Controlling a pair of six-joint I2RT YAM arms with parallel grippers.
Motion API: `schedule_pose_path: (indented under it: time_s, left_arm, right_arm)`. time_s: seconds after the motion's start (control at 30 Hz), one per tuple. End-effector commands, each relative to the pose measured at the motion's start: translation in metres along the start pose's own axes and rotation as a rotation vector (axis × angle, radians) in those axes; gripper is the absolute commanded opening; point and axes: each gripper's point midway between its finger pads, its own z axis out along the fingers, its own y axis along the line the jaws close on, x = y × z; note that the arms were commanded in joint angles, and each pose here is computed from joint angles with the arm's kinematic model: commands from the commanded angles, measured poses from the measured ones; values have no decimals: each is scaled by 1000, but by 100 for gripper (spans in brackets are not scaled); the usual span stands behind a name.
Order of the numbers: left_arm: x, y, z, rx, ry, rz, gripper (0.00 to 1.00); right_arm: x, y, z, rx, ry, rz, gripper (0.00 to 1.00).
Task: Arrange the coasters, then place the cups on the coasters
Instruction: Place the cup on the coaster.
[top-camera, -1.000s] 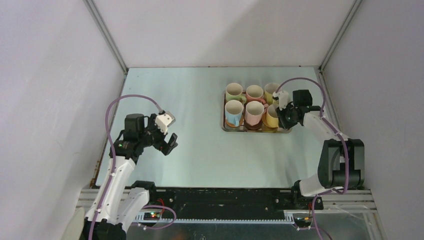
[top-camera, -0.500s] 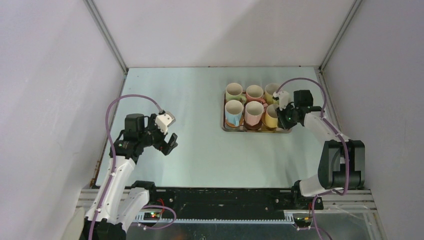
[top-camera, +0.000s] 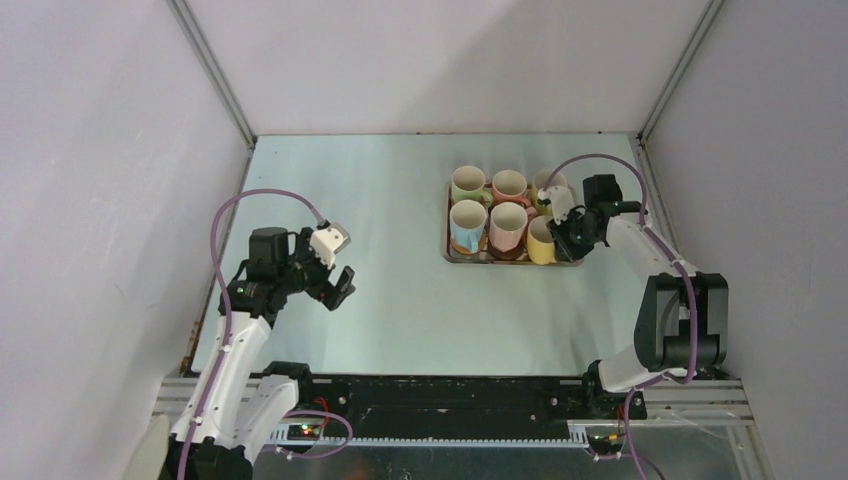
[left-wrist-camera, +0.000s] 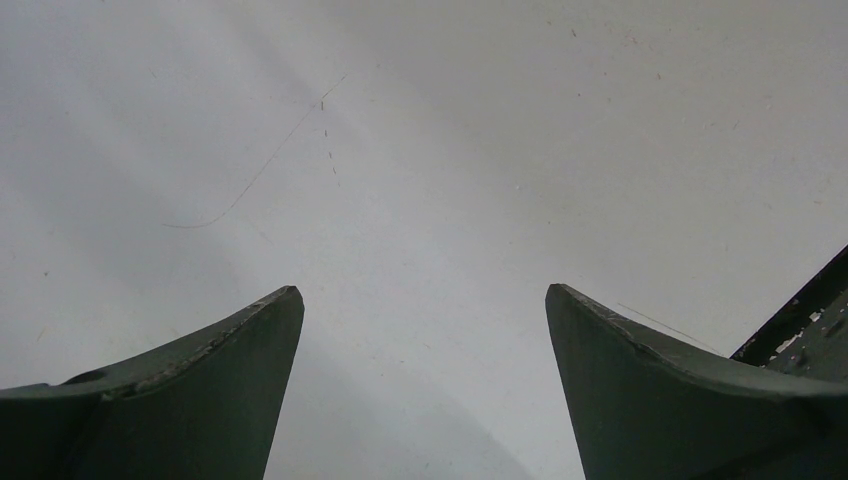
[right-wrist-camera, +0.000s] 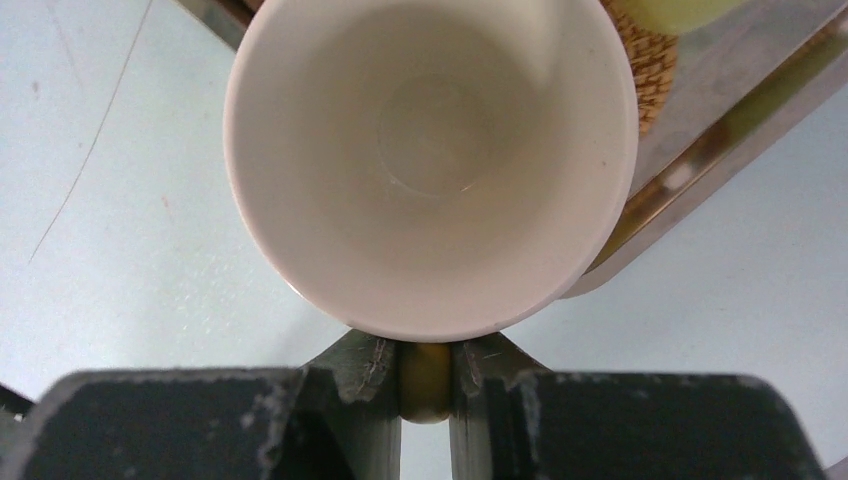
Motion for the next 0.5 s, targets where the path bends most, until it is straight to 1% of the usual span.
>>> schedule_pose_path:
  time_s: [0.0,0.13,0.2,0.27,0.3,0.33,0.37,0.43,0.47]
  left_arm:
    - [1,1,0,-5,-10,13,98]
    - [1,1,0,-6,-11,14,98]
    - [0,1,-1,-6,-14,14,98]
    - [0,1,-1,-6,-14,14,98]
    - [0,1,-1,-6,-14,15,98]
    - [0,1,-1,-7,-13,15,98]
    - [0,1,-1,-7,-13,15,98]
    - [0,1,-1,-10,-14,15,98]
    - [0,1,-2,-10,-17,16,98]
  right_arm:
    - [7,22,-17,-90,62,-39,0]
    - [11,27,-22,-101,85,-65,0]
    - [3,25,-28,-78,48,-78,0]
    - [-13,21,-38,-39,-37,-85,0]
    - [-26,17,-46,3,-111,-93,0]
    - [-32,16,-50,24,-147,-100,0]
    - [-43,14,-57,70,-218,-119,0]
    - [-54,10,-65,142,-299,-149,0]
    - [-56,10,-67,162,-318,-164,0]
